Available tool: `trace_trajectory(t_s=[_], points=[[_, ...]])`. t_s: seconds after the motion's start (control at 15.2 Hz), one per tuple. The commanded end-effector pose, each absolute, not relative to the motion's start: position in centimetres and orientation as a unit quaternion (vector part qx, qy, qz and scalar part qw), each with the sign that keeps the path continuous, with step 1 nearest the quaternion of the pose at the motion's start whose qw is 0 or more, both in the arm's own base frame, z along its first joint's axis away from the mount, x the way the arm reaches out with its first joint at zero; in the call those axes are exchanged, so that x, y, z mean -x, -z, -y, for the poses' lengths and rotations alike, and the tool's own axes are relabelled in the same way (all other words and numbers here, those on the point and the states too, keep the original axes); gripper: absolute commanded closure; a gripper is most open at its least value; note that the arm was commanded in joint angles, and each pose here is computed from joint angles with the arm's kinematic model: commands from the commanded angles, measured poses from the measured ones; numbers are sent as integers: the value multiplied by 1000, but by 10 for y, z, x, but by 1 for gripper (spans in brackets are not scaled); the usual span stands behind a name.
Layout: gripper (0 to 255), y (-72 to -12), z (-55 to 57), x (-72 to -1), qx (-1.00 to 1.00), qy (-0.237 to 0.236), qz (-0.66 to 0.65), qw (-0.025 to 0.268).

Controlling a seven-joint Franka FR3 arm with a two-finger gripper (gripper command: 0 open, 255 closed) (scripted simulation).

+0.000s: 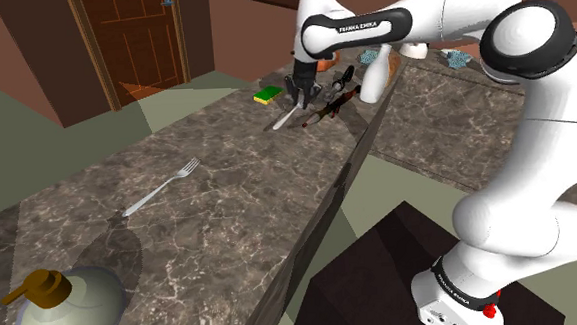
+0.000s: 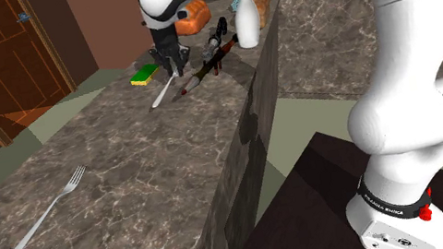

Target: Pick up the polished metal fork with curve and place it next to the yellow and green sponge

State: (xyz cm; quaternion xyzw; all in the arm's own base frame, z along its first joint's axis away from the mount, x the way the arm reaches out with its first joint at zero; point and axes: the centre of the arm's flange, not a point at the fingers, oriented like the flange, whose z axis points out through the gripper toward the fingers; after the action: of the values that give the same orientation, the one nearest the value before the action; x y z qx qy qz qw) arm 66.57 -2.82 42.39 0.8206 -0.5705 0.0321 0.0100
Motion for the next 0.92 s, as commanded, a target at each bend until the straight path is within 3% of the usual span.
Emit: trace_trajectory(t_s=[0.0, 0.86], points=[[255, -423, 47, -685, -821, -32, 570, 11], [255, -408, 144, -772, -821, -32, 570, 11]])
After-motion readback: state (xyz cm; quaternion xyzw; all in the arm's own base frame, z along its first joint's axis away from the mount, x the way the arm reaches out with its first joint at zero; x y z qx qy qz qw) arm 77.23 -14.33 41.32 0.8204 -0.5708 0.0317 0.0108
